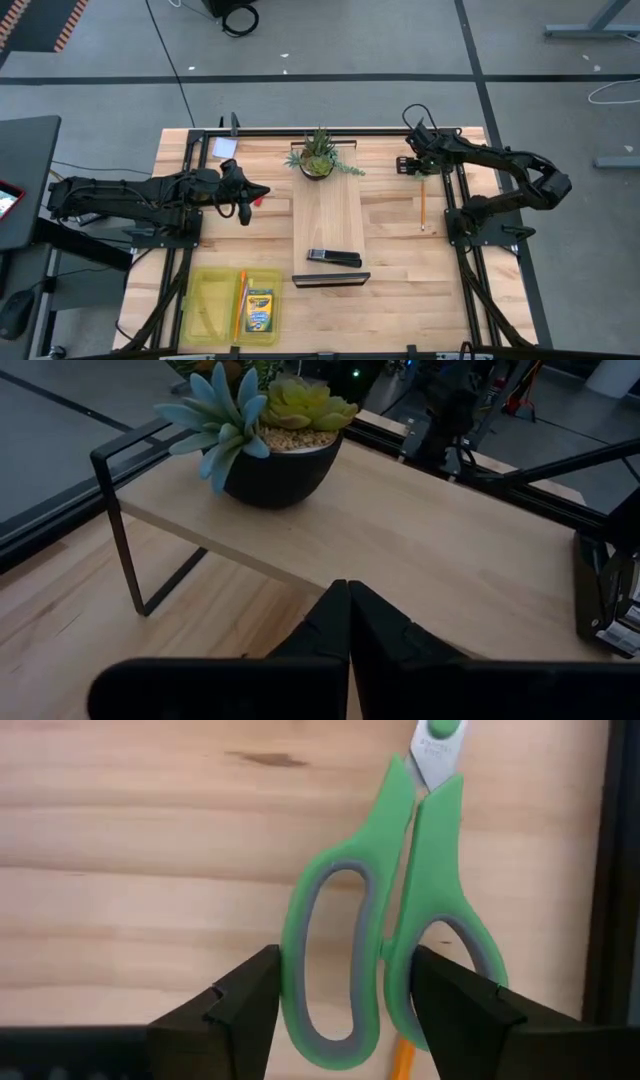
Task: Pack school essentials
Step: Put the green scissors into the yellow supply box
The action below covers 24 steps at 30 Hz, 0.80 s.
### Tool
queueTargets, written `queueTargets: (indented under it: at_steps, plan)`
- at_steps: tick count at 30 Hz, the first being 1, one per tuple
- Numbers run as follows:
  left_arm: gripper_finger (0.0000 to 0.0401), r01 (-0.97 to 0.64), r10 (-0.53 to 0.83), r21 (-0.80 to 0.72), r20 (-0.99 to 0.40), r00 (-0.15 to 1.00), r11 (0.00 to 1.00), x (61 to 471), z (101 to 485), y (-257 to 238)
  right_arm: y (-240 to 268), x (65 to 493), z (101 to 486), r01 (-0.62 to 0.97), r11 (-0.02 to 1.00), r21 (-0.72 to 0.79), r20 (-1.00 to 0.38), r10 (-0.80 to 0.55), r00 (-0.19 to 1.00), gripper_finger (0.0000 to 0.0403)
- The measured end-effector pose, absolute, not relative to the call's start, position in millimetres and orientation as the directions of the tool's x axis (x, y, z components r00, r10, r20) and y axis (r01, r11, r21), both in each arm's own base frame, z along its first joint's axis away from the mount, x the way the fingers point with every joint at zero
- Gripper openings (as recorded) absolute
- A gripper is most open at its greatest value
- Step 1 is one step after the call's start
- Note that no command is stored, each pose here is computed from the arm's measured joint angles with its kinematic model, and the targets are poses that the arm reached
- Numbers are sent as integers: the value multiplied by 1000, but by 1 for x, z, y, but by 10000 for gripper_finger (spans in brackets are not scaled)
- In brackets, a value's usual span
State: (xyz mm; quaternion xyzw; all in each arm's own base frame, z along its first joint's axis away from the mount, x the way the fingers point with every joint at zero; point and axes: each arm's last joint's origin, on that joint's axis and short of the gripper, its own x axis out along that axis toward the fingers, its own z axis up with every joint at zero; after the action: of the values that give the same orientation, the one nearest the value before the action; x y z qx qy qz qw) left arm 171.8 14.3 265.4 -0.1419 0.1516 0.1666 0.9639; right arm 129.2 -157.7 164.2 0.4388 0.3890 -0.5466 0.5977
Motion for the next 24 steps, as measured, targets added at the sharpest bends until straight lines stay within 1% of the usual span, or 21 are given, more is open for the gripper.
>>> queueTargets:
  at_steps: [7, 15, 20, 24]
  plan:
    - [23, -364, 278, -223, -339, 899, 904, 172, 265, 14, -146, 138, 171, 993, 63, 97, -932, -344, 113, 216]
    - [7, -365, 278, -228, -339, 899, 902, 172, 265, 14, -132, 151, 171, 987, 118, 110, -932, -333, 144, 216]
    - [11, -371, 278, -248, -339, 899, 895, 172, 265, 14, -120, 158, 176, 976, 154, 151, -924, -328, 195, 216]
    - [23, -370, 278, -249, -338, 899, 895, 172, 266, 14, -113, 164, 190, 964, 185, 188, -909, -339, 242, 216]
